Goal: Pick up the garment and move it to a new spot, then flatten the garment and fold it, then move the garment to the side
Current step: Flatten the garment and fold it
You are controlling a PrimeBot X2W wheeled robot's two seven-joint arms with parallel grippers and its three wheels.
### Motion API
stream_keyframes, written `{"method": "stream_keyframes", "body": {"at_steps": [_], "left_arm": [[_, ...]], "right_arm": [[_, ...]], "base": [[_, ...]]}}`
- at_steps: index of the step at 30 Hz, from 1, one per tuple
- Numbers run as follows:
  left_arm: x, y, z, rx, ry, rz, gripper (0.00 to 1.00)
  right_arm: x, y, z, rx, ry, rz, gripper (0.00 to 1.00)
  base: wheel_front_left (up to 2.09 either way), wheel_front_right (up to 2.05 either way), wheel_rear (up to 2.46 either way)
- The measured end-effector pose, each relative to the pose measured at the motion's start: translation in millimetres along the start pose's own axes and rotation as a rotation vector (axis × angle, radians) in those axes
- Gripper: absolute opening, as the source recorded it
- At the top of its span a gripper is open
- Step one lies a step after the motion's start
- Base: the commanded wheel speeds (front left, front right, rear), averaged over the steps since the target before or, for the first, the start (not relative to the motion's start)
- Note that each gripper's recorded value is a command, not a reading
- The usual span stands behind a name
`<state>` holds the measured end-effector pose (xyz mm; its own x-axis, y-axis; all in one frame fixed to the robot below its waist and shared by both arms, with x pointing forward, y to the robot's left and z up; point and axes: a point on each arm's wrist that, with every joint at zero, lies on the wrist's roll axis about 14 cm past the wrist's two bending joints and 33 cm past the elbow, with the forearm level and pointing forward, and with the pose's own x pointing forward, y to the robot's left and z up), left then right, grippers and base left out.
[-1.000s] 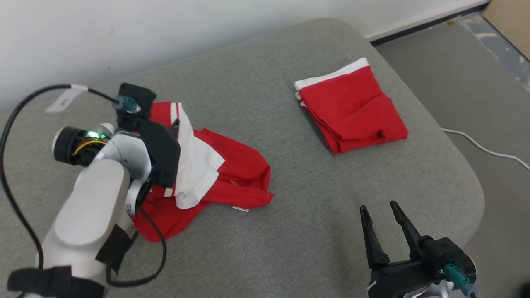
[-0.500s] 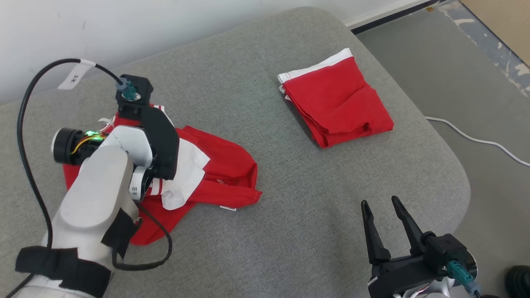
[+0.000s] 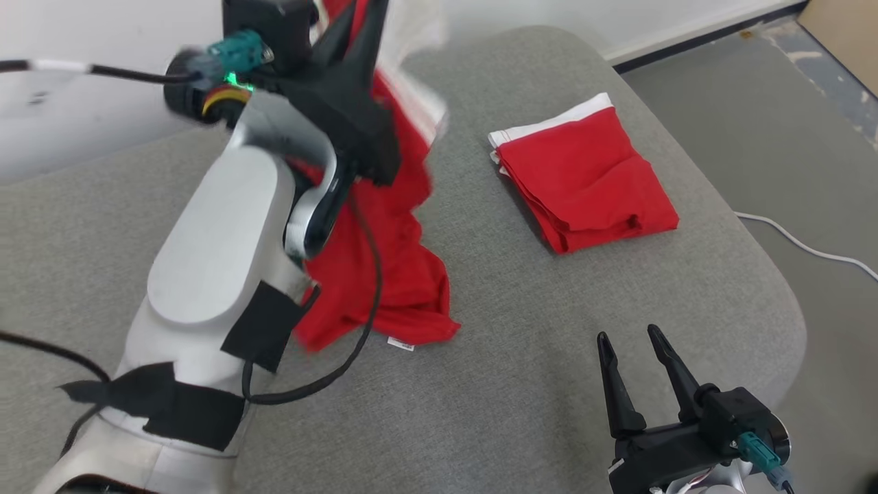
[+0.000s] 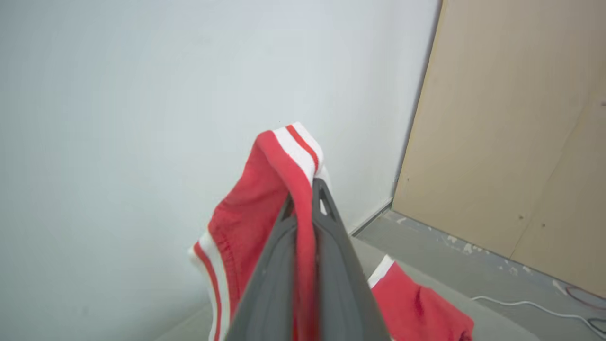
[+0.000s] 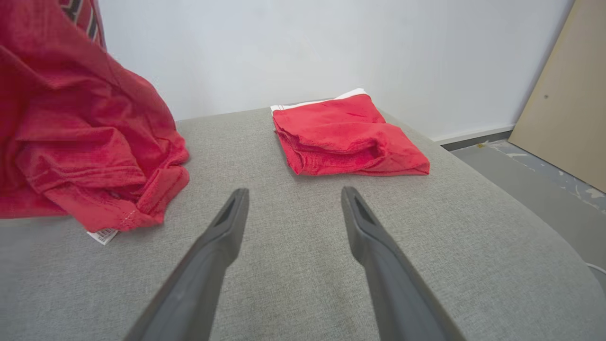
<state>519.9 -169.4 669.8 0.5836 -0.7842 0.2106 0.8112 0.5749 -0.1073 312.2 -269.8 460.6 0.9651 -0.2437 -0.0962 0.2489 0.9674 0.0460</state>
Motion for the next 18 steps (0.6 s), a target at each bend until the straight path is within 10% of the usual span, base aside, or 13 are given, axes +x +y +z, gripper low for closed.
{"method": "stream_keyframes", "body": {"at_steps": [10,18], "left_arm": [[-46,-13,153,-0.273,-0.594,-0.070,0.00],[-111,68,57,-0.486,-0.477,0.297,0.00]], "right_arm": [[12,24,2,-0.003,-0.015,0.079,1.00],[28,59,-1,-0.013,-0.011,0.185,1.00]], "base": [[0.00,0.00,0.00],[0.00,0.00,0.00]]}}
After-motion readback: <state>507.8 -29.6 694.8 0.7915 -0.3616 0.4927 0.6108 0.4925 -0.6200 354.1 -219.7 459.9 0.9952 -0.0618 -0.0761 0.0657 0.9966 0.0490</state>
